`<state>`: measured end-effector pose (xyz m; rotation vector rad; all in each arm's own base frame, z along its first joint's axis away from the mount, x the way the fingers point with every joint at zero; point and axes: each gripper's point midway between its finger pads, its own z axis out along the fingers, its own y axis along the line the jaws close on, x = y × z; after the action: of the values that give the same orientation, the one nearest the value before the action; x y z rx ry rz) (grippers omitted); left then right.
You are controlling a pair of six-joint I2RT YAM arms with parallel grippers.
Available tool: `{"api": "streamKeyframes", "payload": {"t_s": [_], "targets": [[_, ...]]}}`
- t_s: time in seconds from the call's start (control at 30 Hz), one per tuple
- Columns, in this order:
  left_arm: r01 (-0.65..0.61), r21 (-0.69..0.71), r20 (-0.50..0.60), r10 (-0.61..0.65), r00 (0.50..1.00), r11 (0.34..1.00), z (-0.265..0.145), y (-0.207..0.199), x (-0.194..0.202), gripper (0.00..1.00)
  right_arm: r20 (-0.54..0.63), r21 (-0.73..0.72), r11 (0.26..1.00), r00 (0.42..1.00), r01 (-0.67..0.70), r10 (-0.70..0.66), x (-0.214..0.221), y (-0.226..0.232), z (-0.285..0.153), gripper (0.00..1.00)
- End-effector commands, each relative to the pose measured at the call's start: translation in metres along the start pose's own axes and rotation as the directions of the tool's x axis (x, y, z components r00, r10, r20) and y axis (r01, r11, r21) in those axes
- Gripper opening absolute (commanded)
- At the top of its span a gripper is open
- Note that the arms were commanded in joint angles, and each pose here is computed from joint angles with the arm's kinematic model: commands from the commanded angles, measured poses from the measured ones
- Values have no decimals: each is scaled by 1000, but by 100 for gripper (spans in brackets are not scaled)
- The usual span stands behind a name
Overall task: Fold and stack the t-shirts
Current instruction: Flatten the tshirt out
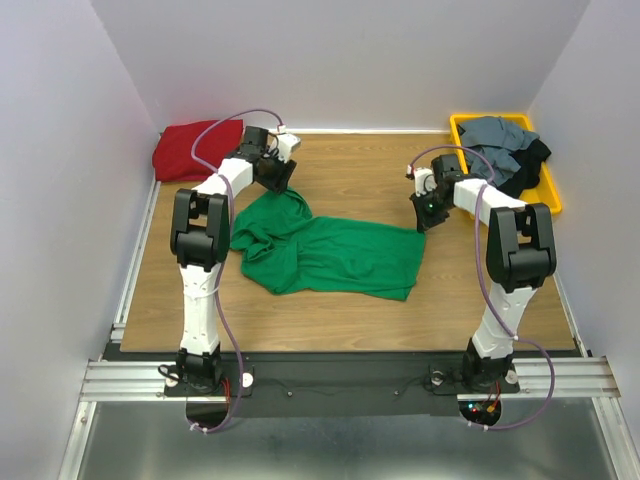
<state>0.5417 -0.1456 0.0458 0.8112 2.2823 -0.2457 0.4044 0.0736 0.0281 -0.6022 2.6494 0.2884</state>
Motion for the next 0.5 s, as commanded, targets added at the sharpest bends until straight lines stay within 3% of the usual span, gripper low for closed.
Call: {"api": "streamKeyframes", "payload": {"t_s": [0.0,0.1,0.27,0.47], "targets": [[30,-49,63,-27,998,998,-3,12,-27,63,-20,5,1000,1000,-6,6,1,-7,4,1],[47,-43,75,-43,996,998,-1,13,-32,63,-25,1,1000,1000,-9,9,2,-7,5,1],[55,-11,76,-54,996,998,3,7,-33,52,-32,4,1000,999,-10,10,3,-8,6,1],[79,6,41,-79,996,997,13,3,-21,52,-43,-1,1000,999,-10,10,6,-7,9,1]]}}
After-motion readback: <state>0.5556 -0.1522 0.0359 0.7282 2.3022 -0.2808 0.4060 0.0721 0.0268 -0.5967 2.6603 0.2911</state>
